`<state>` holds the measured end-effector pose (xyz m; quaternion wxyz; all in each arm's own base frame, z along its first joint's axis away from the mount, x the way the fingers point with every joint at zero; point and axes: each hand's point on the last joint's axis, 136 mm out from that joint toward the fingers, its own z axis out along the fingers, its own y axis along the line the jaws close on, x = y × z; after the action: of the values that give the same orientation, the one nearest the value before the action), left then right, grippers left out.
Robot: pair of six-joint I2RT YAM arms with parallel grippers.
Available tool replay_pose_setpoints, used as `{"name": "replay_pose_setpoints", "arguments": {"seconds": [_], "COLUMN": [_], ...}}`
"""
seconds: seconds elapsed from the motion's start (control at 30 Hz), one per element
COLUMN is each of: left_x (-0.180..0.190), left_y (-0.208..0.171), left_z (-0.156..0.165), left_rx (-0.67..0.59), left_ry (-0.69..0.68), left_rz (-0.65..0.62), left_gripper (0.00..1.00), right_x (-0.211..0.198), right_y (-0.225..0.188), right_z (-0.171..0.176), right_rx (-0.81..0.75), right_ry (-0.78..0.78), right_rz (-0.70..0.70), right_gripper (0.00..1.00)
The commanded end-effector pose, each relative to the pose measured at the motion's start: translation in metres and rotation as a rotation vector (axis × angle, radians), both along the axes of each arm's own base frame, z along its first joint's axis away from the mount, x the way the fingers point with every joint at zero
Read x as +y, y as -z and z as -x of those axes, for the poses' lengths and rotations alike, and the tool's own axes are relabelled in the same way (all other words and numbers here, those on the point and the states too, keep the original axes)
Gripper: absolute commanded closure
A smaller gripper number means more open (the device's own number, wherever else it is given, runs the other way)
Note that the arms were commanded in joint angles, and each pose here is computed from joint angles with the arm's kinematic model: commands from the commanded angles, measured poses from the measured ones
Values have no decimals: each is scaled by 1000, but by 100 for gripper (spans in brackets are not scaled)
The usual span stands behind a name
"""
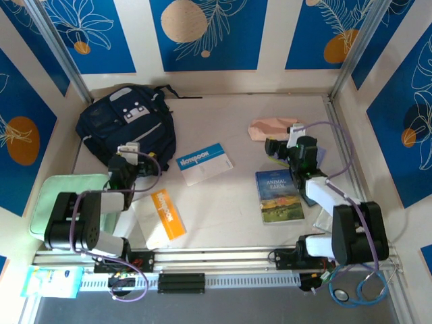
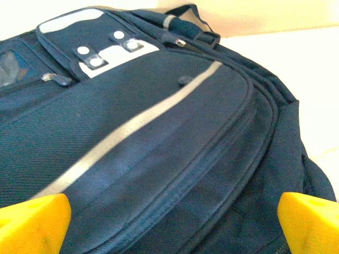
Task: Pack the student bag
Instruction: Move the book to the center of the table.
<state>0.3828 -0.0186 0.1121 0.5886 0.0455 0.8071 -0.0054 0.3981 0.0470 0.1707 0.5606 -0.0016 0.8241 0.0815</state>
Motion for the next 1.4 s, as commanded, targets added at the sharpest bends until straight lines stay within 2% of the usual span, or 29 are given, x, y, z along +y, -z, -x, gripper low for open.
{"name": "replay_pose_setpoints", "arguments": {"seconds": [0.0,0.07,0.17,0.27,0.43,0.57,0.73,0.9,1.07,1.23,1.37], "left_x": [7,17,15,0,-33,-48,-52,-56,-71,-69,-48], "left_y": [-25,-42,-62,-73,-71,-60,-53,-39,-24,-8,9], "left_z": [-3,-1,0,-2,-2,-5,-12,-32,-63,-96,-115], "left_rx": [8,73,193,229,362,444,510,587,648,656,682], "left_ry": [-56,-150,-179,-135,-36,9,10,-1,30,-21,-139], "left_rz": [-1,73,140,255,430,468,464,466,454,393,298], "left_gripper": [0,0,0,0,0,0,0,0,2,3,2], "right_x": [2,17,52,96,190,258,310,324,308,284,260], "right_y": [-2,-6,-15,-10,17,37,64,99,128,144,158], "right_z": [13,18,22,23,24,22,17,15,20,44,74], "right_rx": [175,251,314,426,610,720,817,893,931,972,1022], "right_ry": [60,28,-83,-181,-329,-417,-452,-426,-371,-332,-293], "right_rz": [-108,-191,-307,-384,-406,-437,-425,-394,-315,-288,-249], "right_gripper": [1,1,1,1,0,2,4,6,6,6,7]}}
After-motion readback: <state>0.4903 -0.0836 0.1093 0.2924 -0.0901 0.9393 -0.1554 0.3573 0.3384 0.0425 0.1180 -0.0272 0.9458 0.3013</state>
